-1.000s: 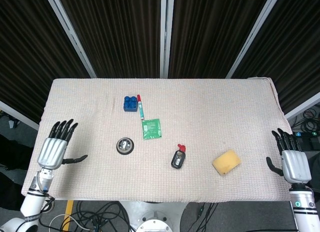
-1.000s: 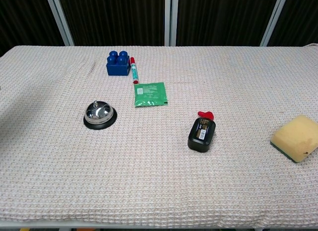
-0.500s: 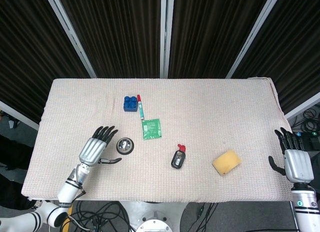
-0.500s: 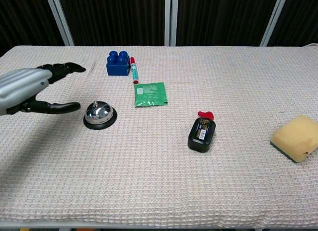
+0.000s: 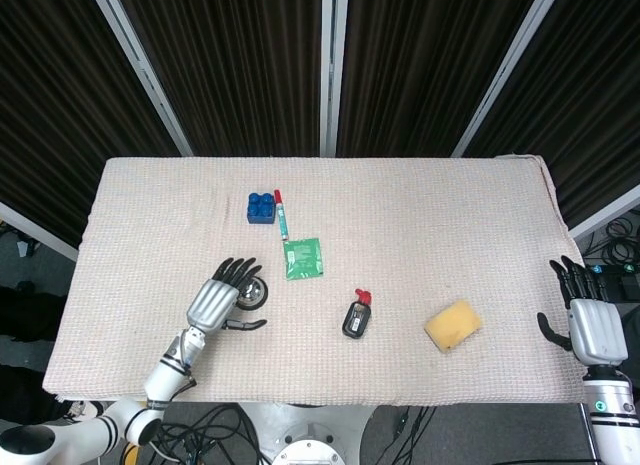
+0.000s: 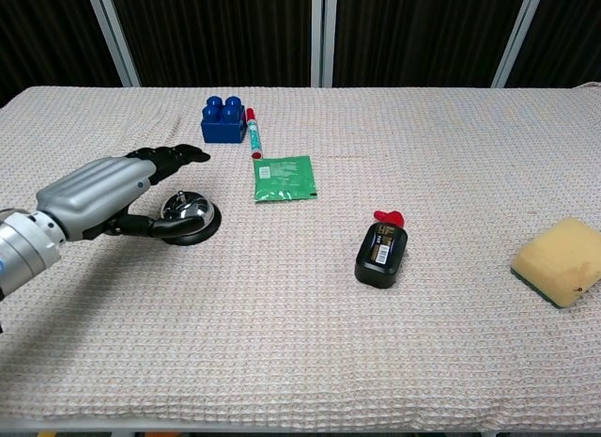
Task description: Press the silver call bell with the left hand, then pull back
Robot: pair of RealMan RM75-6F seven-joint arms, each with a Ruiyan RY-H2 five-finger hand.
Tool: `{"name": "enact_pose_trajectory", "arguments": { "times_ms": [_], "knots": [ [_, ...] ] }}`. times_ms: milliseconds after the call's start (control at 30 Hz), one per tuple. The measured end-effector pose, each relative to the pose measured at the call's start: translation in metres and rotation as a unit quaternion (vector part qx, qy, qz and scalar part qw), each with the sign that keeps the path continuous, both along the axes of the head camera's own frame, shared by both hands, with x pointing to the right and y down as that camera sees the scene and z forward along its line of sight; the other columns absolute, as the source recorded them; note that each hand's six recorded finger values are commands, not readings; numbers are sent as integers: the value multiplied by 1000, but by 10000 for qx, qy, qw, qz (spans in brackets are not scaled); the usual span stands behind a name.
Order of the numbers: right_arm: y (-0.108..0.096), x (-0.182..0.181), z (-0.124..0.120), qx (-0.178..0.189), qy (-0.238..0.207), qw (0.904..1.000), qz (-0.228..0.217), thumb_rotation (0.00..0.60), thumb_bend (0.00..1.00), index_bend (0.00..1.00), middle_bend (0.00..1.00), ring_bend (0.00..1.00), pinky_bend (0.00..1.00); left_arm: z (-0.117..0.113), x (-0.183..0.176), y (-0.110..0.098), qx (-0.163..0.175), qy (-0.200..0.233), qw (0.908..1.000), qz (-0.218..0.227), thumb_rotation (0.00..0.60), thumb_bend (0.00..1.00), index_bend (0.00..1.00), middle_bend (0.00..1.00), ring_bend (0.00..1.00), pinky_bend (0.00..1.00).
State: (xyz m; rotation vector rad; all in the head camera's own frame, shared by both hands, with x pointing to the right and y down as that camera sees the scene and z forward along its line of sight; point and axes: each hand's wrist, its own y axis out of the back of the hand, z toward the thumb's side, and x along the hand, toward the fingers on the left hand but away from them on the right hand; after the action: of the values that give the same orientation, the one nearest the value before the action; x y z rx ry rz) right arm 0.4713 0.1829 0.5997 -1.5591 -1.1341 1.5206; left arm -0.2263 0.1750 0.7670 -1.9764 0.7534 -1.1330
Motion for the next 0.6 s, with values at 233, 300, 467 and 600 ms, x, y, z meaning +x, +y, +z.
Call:
{"name": "enact_pose_trajectory", "arguments": {
  "times_ms": [233,300,467,600],
  "knots": [
    [0,1,0,1,7,10000,22,600,287,0,0,0,0,19,-6,9,-324,-184,9993,-11,57,0,0,0,0,0],
    [0,2,0,-2,12,10000,29,600,287,0,0,0,0,23,-10,12,-382,-253,9990,-5,57,0,0,0,0,0],
    [0,2,0,6,9,10000,31,600,287,0,0,0,0,18,-8,8,-196,-215,9996,-14,60,0,0,0,0,0],
    [0,3,0,15,4,10000,35,600,286,0,0,0,0,10,-4,2,25,-153,9999,-29,57,0,0,0,0,0]
  ]
}}
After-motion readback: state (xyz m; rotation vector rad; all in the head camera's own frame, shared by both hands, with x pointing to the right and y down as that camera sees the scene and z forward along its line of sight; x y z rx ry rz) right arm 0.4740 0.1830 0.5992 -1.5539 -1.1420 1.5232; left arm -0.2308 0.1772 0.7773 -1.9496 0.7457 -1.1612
